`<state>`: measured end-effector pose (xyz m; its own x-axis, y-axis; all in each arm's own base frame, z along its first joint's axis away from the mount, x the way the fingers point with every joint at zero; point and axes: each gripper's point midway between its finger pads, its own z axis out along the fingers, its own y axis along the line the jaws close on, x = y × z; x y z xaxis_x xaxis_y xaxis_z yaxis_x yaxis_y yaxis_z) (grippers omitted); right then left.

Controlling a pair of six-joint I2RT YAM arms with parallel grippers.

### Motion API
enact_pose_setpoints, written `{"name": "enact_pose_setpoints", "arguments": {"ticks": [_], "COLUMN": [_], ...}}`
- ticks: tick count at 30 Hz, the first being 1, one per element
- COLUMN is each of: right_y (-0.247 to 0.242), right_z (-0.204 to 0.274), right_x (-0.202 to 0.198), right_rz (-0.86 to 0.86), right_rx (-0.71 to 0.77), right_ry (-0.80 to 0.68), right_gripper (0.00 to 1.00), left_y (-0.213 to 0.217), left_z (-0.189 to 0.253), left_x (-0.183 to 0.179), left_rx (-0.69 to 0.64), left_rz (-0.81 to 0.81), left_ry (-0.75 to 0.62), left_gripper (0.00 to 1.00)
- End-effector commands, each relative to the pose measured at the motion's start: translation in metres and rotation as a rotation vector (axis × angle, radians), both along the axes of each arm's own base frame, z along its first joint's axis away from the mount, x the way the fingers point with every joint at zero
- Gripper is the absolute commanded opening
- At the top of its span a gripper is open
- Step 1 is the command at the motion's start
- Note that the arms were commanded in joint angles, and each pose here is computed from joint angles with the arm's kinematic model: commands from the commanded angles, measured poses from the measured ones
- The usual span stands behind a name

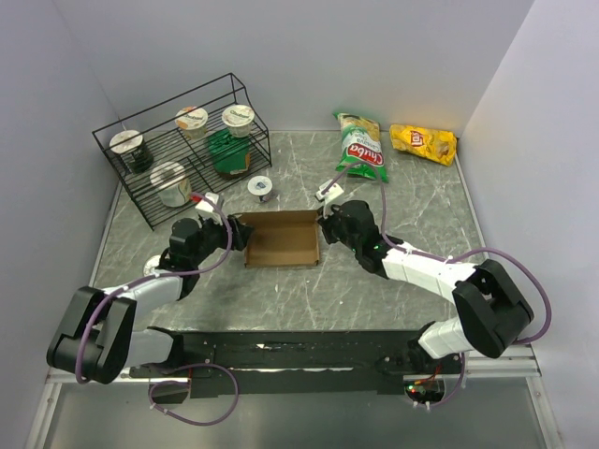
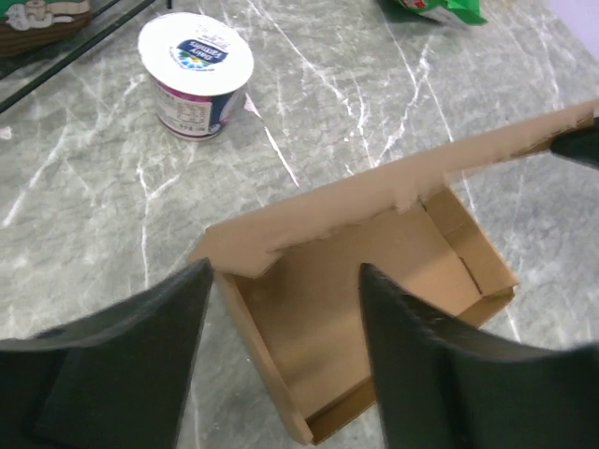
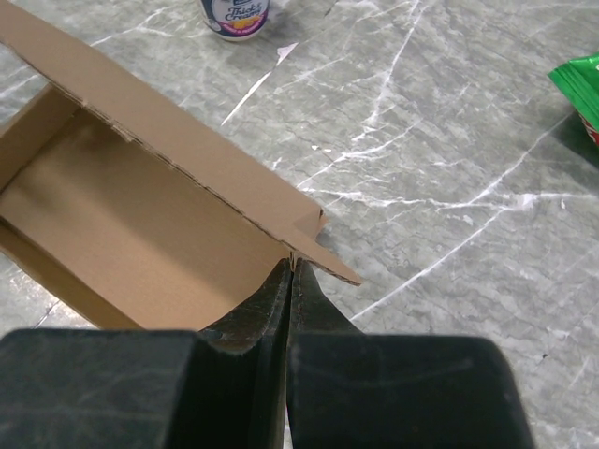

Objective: Fold the paper box

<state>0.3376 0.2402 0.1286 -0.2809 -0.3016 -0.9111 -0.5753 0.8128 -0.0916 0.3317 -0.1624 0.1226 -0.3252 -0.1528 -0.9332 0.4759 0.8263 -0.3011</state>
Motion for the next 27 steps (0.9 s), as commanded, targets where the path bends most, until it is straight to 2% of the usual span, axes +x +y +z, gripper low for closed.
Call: {"name": "enact_pose_setpoints", "arguments": {"ticks": [1, 5, 8, 9, 10, 15, 16, 23, 26, 27], "right_y": [0.006, 0.004, 0.007, 0.007, 0.007, 0.007, 0.006, 0.01, 0.013, 0.013], "right_z": [0.001, 0.002, 0.001, 0.002, 0.003, 0.004, 0.004, 0.006, 0.006, 0.006], "right_x": [-0.001, 0.0, -0.003, -0.003, -0.003, -0.003, -0.003, -0.004, -0.005, -0.006], "right_rz": [0.04, 0.035, 0.061, 0.061, 0.059, 0.058, 0.059, 0.07, 0.068, 0.066], "right_rx": [-0.012, -0.009, -0.001, -0.001, 0.0, 0.007, 0.008, 0.016, 0.01, 0.005], "right_ry": [0.026, 0.023, 0.032, 0.031, 0.029, 0.031, 0.029, 0.035, 0.029, 0.029], "right_gripper": [0.0, 0.0, 0.0, 0.0, 0.0, 0.0, 0.0, 0.0, 0.0, 0.0], "left_y": [0.011, 0.009, 0.001, -0.001, -0.003, -0.009, -0.009, -0.009, -0.01, -0.01], "left_z": [0.018, 0.017, 0.017, 0.017, 0.018, 0.016, 0.014, 0.013, 0.011, 0.01], "left_x": [0.009, 0.009, 0.009, 0.009, 0.01, 0.01, 0.01, 0.013, 0.015, 0.016], "left_rx": [-0.037, -0.03, -0.018, -0.015, -0.006, 0.003, 0.004, 0.002, -0.006, -0.016], "left_rz": [0.096, 0.076, 0.023, 0.008, -0.009, -0.047, -0.047, -0.041, -0.037, -0.032], "left_ry": [-0.039, -0.046, -0.052, -0.058, -0.068, -0.062, -0.056, -0.054, -0.041, -0.031], "left_gripper": [0.89, 0.91, 0.86, 0.82, 0.71, 0.44, 0.35, 0.27, 0.16, 0.09]}}
